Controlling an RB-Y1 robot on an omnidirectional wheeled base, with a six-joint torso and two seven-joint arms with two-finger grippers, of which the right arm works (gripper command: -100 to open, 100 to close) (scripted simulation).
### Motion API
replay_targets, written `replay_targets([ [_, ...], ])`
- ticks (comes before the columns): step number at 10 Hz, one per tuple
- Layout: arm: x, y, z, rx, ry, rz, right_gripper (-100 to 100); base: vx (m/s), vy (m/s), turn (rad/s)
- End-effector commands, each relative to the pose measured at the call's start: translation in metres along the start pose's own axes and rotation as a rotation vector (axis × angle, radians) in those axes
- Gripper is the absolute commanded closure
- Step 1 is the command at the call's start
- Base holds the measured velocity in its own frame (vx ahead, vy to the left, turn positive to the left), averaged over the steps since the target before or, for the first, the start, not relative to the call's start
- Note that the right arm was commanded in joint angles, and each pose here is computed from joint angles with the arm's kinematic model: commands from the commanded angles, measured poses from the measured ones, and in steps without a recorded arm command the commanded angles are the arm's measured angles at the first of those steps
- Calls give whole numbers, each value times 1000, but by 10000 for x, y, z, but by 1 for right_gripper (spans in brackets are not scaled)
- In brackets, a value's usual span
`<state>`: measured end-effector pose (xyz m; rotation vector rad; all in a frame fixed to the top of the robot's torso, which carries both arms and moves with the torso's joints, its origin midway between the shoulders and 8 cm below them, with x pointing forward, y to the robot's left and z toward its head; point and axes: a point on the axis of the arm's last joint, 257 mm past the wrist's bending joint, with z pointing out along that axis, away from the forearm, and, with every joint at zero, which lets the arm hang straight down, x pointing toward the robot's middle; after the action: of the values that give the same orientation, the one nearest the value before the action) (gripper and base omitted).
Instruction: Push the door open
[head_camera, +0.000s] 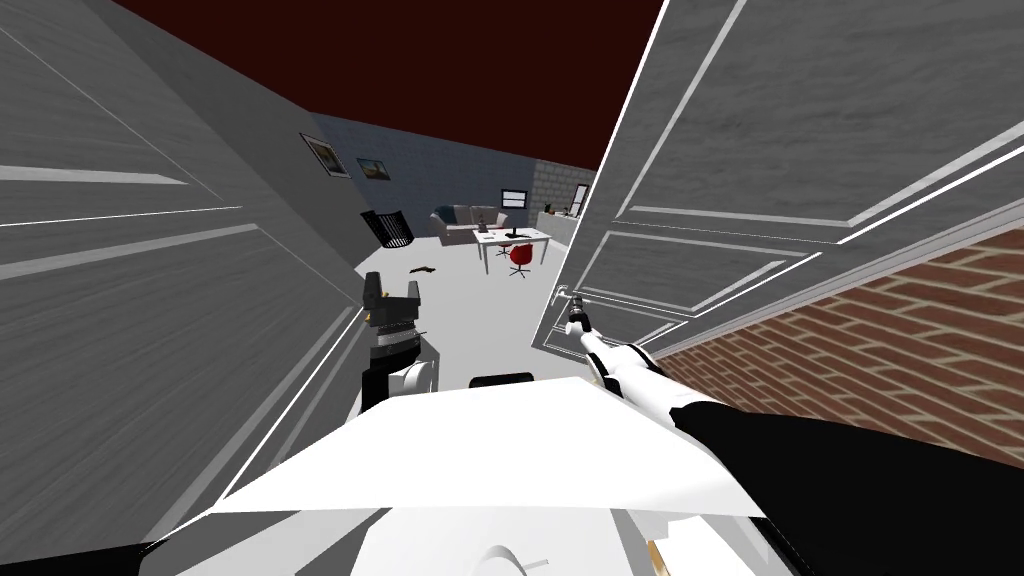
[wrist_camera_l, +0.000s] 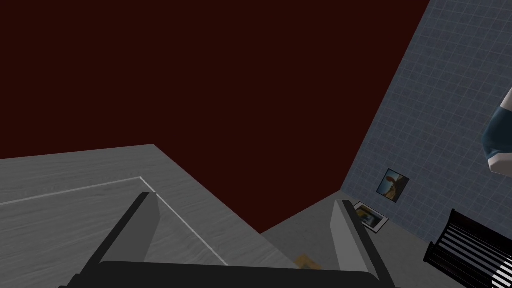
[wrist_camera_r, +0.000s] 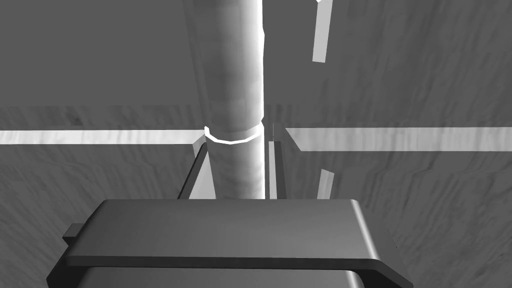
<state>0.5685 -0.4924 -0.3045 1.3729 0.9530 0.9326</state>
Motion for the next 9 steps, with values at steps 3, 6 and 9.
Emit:
replay_targets([
  [3, -208, 85, 9, -13, -39, 0, 100, 61, 4, -3],
  [6, -272, 110, 12, -19, -52, 2, 100, 135, 36, -46],
  [9, -444, 88, -12, -14, -84, 0, 100, 99, 8, -11],
])
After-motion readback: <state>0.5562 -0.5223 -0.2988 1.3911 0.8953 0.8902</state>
